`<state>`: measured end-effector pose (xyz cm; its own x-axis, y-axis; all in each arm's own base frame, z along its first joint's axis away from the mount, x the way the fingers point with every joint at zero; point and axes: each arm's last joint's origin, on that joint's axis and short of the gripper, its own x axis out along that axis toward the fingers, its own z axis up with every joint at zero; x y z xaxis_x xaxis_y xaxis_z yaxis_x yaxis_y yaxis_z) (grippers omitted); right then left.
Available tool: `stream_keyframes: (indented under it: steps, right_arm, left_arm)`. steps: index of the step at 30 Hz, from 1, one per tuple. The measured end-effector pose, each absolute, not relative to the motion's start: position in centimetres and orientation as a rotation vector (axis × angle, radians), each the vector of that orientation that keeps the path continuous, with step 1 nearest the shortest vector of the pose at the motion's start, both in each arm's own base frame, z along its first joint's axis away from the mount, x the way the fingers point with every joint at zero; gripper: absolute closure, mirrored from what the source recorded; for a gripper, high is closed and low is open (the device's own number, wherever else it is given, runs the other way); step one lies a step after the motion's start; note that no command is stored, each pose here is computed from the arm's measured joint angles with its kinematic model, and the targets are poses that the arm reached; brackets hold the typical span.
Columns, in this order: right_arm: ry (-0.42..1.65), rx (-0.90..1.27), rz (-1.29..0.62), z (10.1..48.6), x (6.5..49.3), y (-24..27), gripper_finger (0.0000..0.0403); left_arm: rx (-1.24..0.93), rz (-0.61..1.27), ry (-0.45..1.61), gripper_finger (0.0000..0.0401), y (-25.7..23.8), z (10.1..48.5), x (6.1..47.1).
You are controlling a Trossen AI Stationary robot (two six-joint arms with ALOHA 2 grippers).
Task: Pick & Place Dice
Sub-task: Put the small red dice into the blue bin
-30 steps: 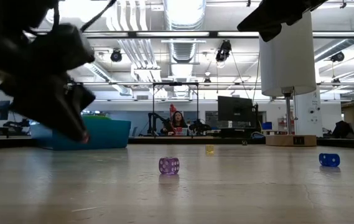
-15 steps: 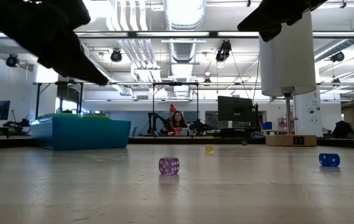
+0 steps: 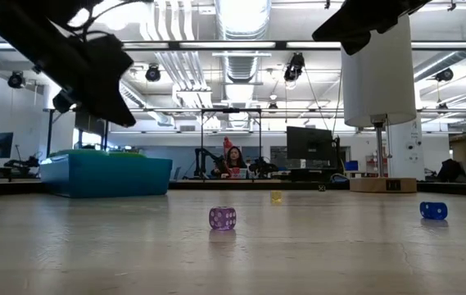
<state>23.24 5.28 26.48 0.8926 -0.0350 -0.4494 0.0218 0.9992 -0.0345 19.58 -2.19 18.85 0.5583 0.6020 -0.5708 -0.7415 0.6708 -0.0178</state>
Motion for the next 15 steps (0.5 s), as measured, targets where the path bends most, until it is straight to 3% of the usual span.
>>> stream_keyframes:
  steps: [15]
  right_arm:
    - [0.467, -0.029, -0.029, 26.5, 23.2, 5.3, 0.0394]
  left_arm:
    - [-0.428, 0.989, 0.613, 0.0347, 2.3, 18.4, 19.2]
